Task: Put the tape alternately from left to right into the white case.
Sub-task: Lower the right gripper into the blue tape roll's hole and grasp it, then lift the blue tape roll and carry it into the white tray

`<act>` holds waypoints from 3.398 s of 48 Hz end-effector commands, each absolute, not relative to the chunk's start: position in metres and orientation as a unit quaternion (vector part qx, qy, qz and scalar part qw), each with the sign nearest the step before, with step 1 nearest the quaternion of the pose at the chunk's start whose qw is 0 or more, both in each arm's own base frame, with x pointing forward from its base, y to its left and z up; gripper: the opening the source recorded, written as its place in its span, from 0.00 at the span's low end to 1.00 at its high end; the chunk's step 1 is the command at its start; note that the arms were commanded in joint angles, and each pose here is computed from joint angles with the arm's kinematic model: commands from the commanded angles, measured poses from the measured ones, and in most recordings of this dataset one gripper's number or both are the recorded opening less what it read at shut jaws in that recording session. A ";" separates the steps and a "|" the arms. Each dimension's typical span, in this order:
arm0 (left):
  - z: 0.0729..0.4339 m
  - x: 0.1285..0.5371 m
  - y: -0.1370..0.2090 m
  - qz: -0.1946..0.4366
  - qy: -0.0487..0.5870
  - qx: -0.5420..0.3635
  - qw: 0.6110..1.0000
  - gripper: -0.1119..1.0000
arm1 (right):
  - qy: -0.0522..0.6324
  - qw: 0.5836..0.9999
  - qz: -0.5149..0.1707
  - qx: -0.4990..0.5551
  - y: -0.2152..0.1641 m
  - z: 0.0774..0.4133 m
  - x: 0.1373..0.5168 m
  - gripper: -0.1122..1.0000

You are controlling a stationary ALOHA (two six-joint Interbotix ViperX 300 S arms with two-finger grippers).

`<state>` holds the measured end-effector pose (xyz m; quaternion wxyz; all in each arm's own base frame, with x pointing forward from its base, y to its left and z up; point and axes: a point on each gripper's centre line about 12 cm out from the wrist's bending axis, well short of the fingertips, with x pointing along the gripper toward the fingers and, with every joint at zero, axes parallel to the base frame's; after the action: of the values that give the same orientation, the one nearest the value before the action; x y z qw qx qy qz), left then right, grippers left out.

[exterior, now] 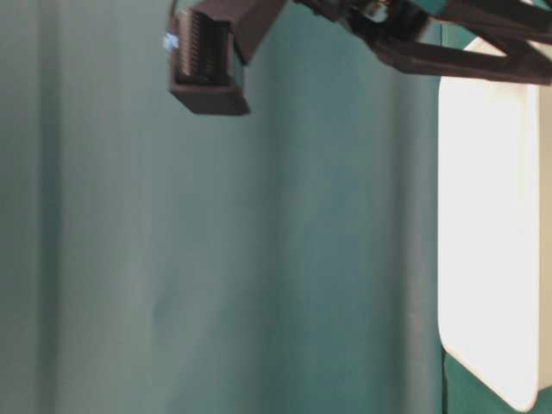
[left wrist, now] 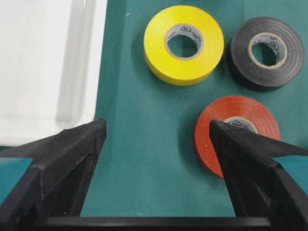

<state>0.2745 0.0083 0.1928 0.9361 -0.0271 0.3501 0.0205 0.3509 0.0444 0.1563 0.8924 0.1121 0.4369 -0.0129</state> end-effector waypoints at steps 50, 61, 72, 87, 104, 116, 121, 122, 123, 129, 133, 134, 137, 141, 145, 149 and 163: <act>0.200 0.278 0.009 0.022 0.339 -0.028 0.940 0.78 | 0.465 0.875 -0.021 0.135 0.059 0.121 0.366 0.83; 0.201 0.279 0.009 0.021 0.337 -0.028 0.941 0.78 | 0.474 0.870 -0.024 0.134 0.059 0.113 0.368 0.83; 0.201 0.279 0.009 0.021 0.338 -0.028 0.941 0.78 | 0.482 0.865 -0.030 0.137 0.057 0.104 0.371 0.83; 0.200 0.278 0.009 0.022 0.338 -0.028 0.941 0.78 | 0.482 0.865 -0.030 0.138 0.058 0.105 0.373 0.82; 0.200 0.278 0.009 0.022 0.339 -0.028 0.940 0.78 | 0.475 0.868 -0.029 0.139 0.059 0.111 0.376 0.36; 0.200 0.278 0.009 0.022 0.339 -0.028 0.940 0.78 | 0.467 0.872 -0.027 0.141 0.059 0.118 0.377 0.36; 0.200 0.278 0.009 0.021 0.339 -0.028 0.940 0.78 | 0.451 0.881 -0.021 0.143 0.061 0.135 0.381 0.36; 0.200 0.278 0.009 0.022 0.339 -0.028 0.940 0.78 | 0.448 0.882 -0.020 0.144 0.061 0.139 0.381 0.36; 0.200 0.278 0.009 0.022 0.339 -0.028 0.940 0.78 | 0.444 0.884 -0.020 0.145 0.062 0.144 0.382 0.35; 0.200 0.278 0.009 0.022 0.339 -0.029 0.940 0.78 | 0.427 0.892 -0.016 0.148 0.061 0.174 0.382 0.35; 0.200 0.278 0.009 0.021 0.339 -0.029 0.940 0.78 | 0.418 0.897 -0.015 0.147 0.060 0.192 0.381 0.35; 0.200 0.278 0.009 0.021 0.339 -0.029 0.940 0.78 | 0.414 0.898 -0.014 0.145 0.060 0.197 0.380 0.35; 0.199 0.278 0.009 0.022 0.339 -0.029 0.940 0.78 | 0.410 0.901 -0.013 0.140 0.058 0.202 0.379 0.35; 0.199 0.277 0.009 0.022 0.340 -0.029 0.940 0.78 | 0.408 0.903 -0.015 0.136 0.056 0.205 0.379 0.35; 0.199 0.277 0.009 0.022 0.339 -0.029 0.940 0.78 | 0.409 0.902 -0.018 0.138 0.054 0.204 0.379 0.35; 0.199 0.277 0.009 0.022 0.340 -0.029 0.940 0.78 | 0.408 0.902 -0.022 0.139 0.050 0.204 0.380 0.35; 0.199 0.277 0.009 0.022 0.340 -0.030 0.940 0.78 | 0.407 0.898 -0.077 0.150 0.002 0.199 0.379 0.35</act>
<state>0.2745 0.0083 0.1928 0.9361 -0.0271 0.3501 0.0206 0.3780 0.0160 0.1858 0.8903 0.1479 0.4256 -0.0655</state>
